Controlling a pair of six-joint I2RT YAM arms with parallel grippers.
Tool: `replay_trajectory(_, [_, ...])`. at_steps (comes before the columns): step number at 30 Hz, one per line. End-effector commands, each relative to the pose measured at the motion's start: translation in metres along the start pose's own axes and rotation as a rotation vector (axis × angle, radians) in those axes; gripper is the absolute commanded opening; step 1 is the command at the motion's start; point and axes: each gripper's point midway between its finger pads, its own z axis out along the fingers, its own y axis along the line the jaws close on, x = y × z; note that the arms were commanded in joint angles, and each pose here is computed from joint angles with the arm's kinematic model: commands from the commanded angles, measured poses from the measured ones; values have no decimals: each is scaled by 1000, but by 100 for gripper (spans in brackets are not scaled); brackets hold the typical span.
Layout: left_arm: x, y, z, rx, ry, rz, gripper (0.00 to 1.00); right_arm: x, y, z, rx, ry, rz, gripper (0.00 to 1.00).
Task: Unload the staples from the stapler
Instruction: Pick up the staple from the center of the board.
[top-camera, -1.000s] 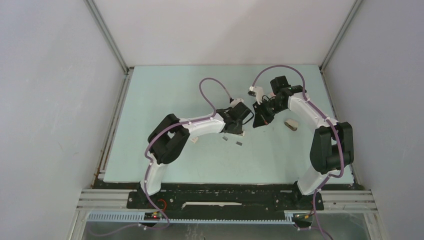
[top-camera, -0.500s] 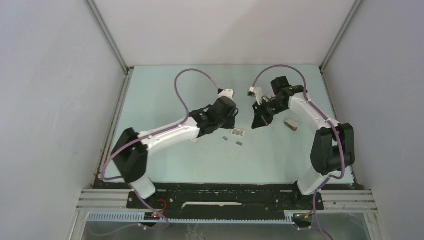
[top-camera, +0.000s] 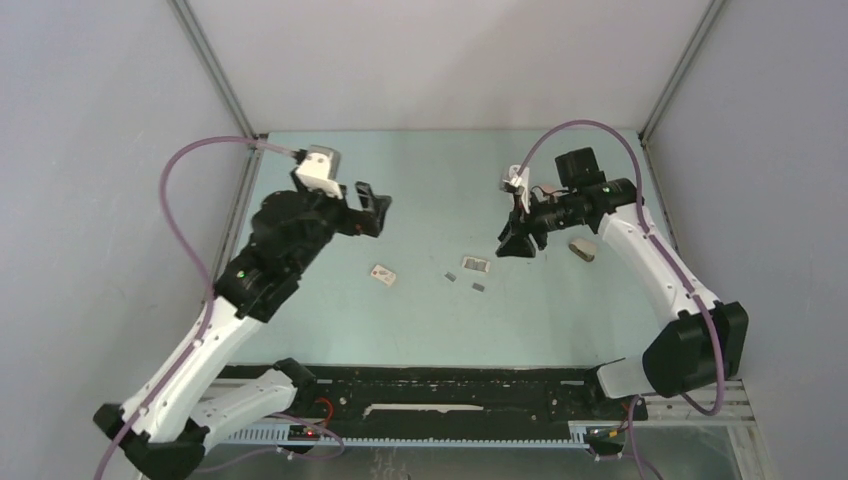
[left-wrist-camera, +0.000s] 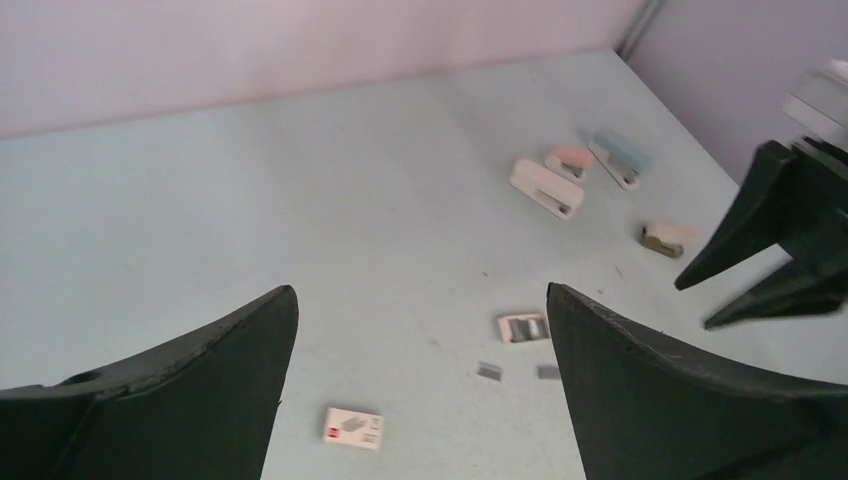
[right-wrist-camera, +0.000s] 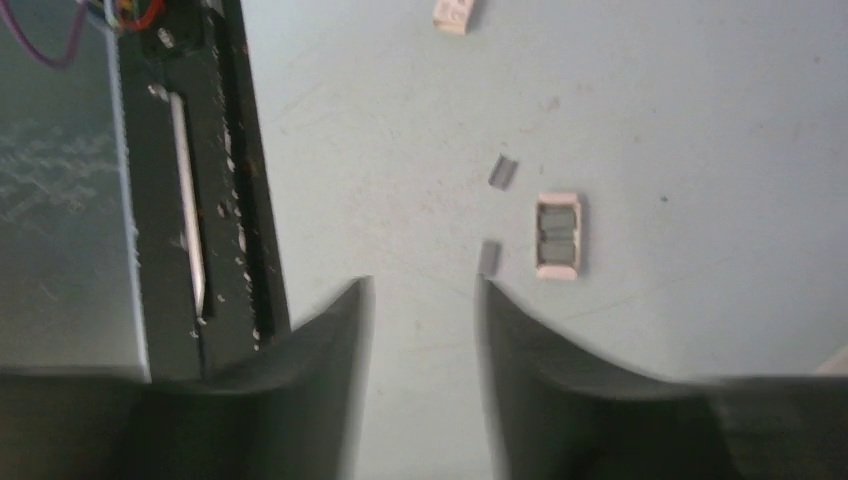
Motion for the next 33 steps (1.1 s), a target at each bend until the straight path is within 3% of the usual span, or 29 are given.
replay_trajectory(1, [12,21,-13,42,71,96,100,-14,17,9,-49,-46,-200,73])
replay_trajectory(2, [14,31,-14,-3,66,95,100,-8,17,15,-79,-30,-196,83])
replay_trajectory(4, [27,34,-11,0,62,97,100,6,23,28,-166,20,-201,84])
replay_trajectory(7, [48,42,-6,-21,72,103,100,31,22,52,-230,145,-166,74])
replay_trajectory(11, [64,58,-6,-82,122,136,100,58,-4,80,-110,306,-158,68])
replay_trajectory(18, [58,74,-16,-161,97,189,100,98,-36,108,41,517,-39,48])
replay_trajectory(33, [60,77,-18,-165,102,226,100,120,-52,128,157,595,-13,48])
